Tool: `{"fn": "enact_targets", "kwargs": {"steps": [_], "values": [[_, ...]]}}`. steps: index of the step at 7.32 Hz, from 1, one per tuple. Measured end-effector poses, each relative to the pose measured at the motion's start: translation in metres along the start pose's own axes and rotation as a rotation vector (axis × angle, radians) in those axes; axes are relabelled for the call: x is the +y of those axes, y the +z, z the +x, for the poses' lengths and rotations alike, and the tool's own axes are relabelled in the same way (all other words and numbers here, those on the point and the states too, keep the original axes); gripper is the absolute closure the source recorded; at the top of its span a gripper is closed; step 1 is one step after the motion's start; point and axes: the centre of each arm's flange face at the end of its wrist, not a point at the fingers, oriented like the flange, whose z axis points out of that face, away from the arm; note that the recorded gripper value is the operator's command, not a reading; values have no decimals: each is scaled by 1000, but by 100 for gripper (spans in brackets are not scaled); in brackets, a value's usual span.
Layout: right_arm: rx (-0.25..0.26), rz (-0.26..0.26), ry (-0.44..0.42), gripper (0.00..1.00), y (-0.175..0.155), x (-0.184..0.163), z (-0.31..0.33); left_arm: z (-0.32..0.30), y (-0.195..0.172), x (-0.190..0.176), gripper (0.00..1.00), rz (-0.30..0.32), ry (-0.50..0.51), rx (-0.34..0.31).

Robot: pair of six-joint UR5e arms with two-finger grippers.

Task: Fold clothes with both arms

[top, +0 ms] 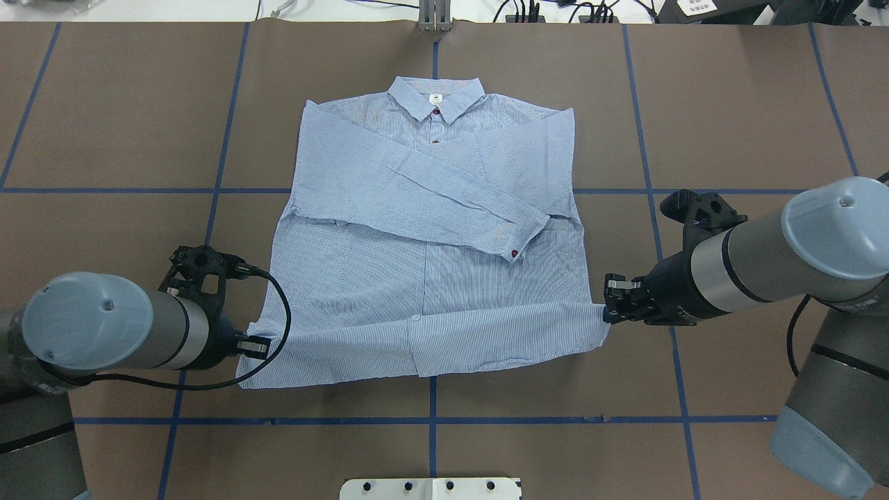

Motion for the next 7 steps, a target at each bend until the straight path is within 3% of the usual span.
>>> {"fn": "enact_targets", "kwargs": {"steps": [3, 7], "values": [[-28, -46, -9, 100, -23, 14, 3, 12, -45, 11, 100, -17, 7, 64], [-66, -130, -30, 100, -64, 45, 12, 28, -64, 32, 100, -60, 19, 121]]}}
